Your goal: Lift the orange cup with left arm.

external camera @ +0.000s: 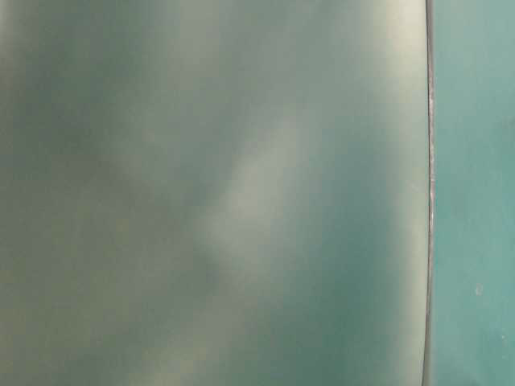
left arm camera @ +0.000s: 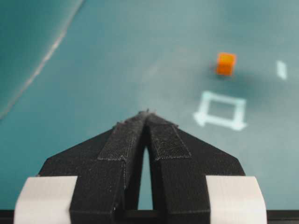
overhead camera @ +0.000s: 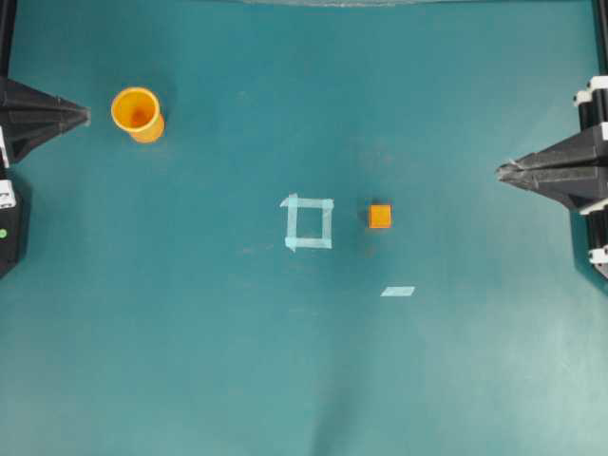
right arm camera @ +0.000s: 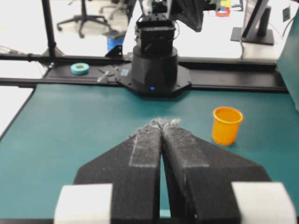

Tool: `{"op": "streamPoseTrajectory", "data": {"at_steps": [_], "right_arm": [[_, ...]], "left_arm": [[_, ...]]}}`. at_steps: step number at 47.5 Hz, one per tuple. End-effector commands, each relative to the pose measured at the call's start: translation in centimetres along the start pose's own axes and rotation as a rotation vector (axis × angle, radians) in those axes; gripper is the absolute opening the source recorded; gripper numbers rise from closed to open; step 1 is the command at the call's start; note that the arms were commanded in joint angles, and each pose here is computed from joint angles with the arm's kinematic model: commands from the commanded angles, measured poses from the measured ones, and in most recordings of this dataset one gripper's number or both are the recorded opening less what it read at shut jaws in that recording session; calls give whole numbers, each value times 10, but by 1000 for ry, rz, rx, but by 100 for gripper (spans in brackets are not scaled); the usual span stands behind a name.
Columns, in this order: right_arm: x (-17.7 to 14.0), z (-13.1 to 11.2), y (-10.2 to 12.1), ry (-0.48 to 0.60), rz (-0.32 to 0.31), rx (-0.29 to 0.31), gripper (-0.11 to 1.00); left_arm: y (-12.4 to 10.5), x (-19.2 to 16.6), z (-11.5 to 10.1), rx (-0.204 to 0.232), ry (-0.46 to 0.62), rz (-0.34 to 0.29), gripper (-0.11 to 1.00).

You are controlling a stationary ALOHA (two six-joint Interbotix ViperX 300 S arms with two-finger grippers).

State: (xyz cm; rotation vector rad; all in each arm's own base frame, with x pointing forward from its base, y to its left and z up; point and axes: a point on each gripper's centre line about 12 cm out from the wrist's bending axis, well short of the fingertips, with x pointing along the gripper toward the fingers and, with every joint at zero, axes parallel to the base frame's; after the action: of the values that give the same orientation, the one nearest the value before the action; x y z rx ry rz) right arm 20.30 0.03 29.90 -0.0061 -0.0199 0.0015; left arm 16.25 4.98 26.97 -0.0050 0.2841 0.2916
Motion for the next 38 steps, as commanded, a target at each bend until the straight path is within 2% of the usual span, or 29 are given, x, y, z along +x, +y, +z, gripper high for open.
{"op": "streamPoseTrajectory", "data": {"at_steps": [1, 14, 32, 35, 38], "right_arm": [[2, 10, 0, -23, -1, -2, 0], [3, 8, 0, -14, 0, -3, 0], [3, 6, 0, -2, -1, -2, 0], [4, 7, 0, -3, -1, -3, 0], [4, 7, 0, -3, 1, -3, 0]], "left_arm": [[3, 1, 5, 10, -1, 18, 0], [2, 1, -4, 48, 53, 12, 0], [2, 1, -9, 34, 97, 10, 0], [2, 1, -10, 31, 110, 9, 5], [2, 1, -11, 28, 119, 9, 16]]}}
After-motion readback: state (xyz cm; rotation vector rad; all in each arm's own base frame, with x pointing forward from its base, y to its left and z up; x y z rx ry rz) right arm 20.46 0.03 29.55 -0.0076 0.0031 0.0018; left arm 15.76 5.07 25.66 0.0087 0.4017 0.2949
